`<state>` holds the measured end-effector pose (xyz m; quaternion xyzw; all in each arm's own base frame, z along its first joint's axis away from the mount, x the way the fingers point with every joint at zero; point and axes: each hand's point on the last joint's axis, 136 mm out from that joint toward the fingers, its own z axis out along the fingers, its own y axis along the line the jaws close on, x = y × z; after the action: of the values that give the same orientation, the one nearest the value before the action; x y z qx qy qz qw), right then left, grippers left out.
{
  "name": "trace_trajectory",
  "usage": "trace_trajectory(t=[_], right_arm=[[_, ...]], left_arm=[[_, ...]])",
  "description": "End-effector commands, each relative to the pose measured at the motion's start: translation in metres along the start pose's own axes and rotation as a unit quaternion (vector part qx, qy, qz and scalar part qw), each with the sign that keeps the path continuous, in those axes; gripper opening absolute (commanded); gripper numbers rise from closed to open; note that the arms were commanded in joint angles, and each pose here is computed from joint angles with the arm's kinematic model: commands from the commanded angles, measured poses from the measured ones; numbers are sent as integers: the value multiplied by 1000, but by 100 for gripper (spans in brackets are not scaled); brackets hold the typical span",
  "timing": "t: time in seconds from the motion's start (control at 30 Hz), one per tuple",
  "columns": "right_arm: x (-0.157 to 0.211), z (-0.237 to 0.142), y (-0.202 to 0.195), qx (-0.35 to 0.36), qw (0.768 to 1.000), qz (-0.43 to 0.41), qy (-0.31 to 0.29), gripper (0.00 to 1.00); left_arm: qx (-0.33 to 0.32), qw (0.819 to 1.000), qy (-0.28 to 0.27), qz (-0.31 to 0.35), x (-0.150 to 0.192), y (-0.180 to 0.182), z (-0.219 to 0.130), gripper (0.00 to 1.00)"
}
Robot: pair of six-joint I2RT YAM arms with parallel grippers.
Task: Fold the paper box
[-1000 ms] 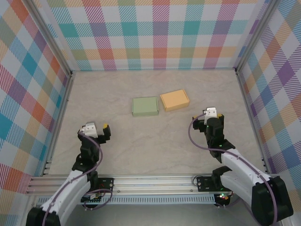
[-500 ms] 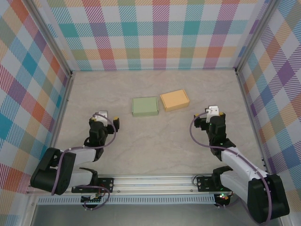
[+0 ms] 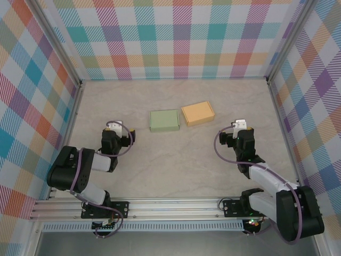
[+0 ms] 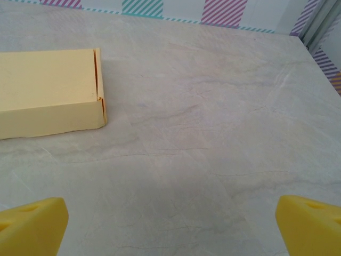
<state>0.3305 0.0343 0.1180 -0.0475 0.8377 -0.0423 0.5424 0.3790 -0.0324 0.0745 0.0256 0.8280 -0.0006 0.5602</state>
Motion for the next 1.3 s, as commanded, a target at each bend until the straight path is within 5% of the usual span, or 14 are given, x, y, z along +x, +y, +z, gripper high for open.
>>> trace_trajectory(t=[0.0,0.3,1.27], right_arm=[[-29,1,1,-12,999,1,-47,100],[-38,12,4,-59,993,18,-96,100],[-3,72,-8,-93,992,86,-24,100]], left_arm=[[33,999,1,-26,-11,-1,10,100],[17,998,20,-61,-11,15,16,100],[15,998,20,-60,-10,15,16,100]])
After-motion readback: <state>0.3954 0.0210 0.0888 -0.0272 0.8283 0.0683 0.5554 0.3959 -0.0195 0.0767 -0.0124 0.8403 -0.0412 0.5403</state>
